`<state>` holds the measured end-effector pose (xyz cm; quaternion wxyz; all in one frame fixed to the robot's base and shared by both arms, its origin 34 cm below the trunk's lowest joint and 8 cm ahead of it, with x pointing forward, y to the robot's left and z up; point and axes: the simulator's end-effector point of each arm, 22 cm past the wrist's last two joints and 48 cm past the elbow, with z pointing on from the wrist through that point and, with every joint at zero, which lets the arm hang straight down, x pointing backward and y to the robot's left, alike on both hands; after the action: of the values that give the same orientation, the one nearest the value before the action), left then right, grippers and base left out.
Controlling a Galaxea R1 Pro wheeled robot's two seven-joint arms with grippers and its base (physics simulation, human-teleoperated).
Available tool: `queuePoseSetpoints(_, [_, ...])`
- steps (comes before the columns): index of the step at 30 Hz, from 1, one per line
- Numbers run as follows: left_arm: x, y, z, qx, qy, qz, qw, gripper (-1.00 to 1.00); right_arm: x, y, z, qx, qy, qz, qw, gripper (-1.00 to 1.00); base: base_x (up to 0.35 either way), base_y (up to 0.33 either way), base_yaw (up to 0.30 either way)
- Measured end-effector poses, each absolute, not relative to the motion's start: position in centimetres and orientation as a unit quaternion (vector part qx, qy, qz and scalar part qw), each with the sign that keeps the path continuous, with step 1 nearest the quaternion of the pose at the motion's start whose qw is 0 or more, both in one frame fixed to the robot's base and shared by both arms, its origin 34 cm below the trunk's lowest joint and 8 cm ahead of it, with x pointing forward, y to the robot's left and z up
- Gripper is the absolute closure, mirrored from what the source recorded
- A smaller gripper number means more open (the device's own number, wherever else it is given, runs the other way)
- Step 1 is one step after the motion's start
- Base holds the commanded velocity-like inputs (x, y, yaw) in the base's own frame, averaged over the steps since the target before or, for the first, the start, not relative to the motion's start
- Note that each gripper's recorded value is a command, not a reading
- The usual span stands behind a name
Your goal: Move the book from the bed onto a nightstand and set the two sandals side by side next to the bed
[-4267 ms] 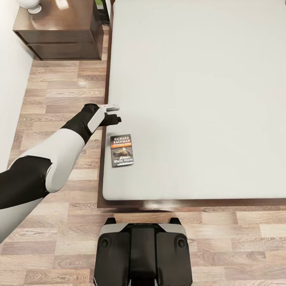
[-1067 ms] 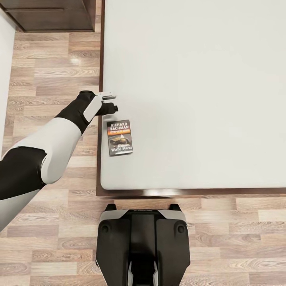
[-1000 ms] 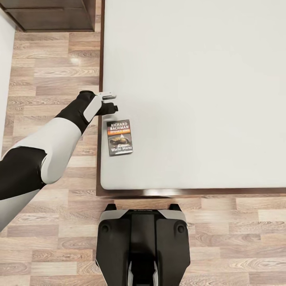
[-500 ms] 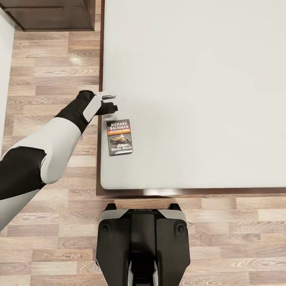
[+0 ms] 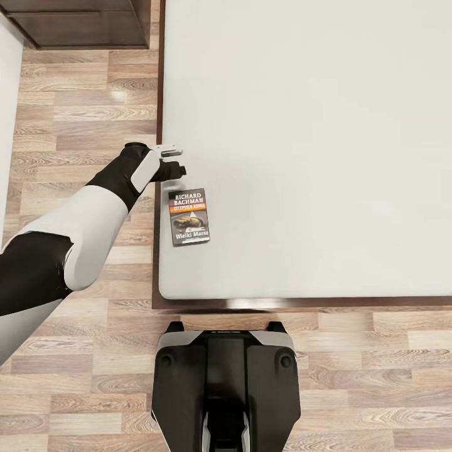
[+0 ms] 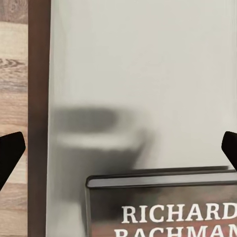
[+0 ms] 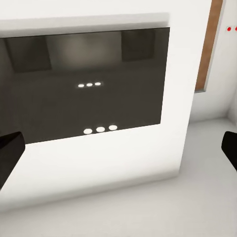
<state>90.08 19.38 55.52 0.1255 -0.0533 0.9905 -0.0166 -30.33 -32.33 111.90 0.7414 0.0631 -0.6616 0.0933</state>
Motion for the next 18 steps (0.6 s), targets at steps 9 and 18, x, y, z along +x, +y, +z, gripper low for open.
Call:
queuePoseSetpoints(9, [90.28,19.30,55.38,-0.053,0.990,-0.018,0.127,-1.00,-30.21,-32.34,111.70,0.064,-0.662,0.093,0.741,-1.00,0.000,0.000,0.000])
queuePoseSetpoints(18, [90.30,19.20,55.40,-0.053,0.990,-0.018,0.127,-1.00,-30.20,-32.35,111.70,0.064,-0.662,0.093,0.741,-1.00,0.000,0.000,0.000])
